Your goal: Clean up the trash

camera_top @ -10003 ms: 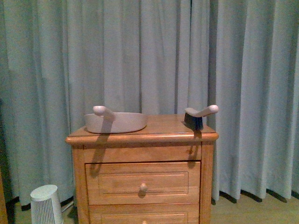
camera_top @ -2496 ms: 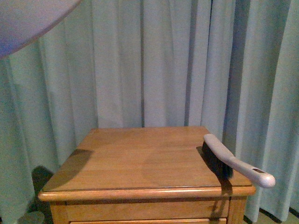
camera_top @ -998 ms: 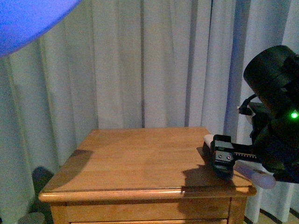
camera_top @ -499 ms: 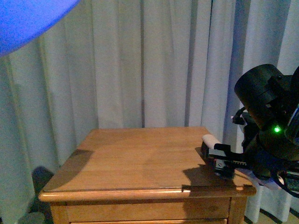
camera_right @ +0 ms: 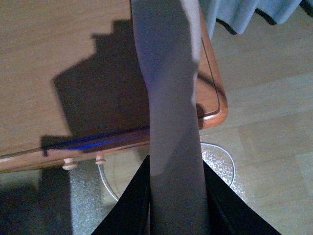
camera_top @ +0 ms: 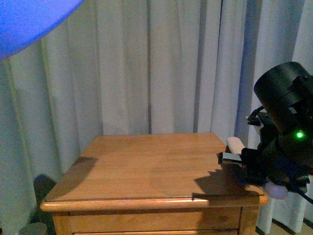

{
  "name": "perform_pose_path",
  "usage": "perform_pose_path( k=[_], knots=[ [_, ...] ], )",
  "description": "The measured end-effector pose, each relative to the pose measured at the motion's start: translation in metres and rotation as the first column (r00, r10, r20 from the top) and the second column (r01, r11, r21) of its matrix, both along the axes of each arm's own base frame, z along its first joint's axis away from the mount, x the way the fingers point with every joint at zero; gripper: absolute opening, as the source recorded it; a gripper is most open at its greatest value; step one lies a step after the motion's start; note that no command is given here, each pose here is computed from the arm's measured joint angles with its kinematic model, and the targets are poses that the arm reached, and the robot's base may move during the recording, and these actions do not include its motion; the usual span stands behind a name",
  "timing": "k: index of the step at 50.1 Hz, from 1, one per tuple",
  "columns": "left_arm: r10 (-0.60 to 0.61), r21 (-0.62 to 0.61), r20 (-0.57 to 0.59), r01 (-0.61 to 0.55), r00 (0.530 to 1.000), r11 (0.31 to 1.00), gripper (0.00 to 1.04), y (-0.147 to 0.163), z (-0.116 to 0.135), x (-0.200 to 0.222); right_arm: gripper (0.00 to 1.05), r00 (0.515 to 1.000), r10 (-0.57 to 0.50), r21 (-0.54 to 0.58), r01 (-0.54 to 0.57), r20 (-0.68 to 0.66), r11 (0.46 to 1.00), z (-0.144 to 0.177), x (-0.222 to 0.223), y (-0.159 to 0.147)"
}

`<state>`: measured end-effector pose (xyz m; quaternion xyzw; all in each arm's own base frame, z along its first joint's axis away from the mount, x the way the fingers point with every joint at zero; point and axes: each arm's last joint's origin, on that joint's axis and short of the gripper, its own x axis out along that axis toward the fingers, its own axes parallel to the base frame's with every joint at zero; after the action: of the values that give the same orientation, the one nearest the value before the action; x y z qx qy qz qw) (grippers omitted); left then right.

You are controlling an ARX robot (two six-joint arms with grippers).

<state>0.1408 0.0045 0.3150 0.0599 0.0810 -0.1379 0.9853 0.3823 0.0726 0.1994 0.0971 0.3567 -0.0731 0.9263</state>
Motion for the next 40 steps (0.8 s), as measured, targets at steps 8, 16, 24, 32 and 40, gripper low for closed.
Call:
perform_pose_path(
  k=[8,16,24,32,40],
  knots=[
    [0.000,0.000,0.000,0.000,1.000,1.000,0.28,0.000,0.000,0.000,0.21,0.977,0.010,-0.090,0.009,0.212,0.996,0.048,-0.024,-0.007],
    [0.000,0.000,0.000,0.000,1.000,1.000,0.28,0.000,0.000,0.000,0.21,0.919,0.015,-0.163,0.054,0.393,0.985,0.090,-0.059,-0.016],
    [0.000,0.000,0.000,0.000,1.000,1.000,0.28,0.000,0.000,0.000,0.21,0.857,-0.015,-0.195,0.135,0.514,0.971,0.112,-0.114,-0.027],
    [0.000,0.000,0.000,0.000,1.000,1.000,0.28,0.000,0.000,0.000,0.21,0.823,-0.015,-0.220,0.169,0.567,0.961,0.107,-0.168,-0.026],
    [0.000,0.000,0.000,0.000,1.000,1.000,0.28,0.000,0.000,0.000,0.21,0.784,-0.014,-0.237,0.204,0.620,0.950,0.107,-0.210,-0.022]
  ],
)
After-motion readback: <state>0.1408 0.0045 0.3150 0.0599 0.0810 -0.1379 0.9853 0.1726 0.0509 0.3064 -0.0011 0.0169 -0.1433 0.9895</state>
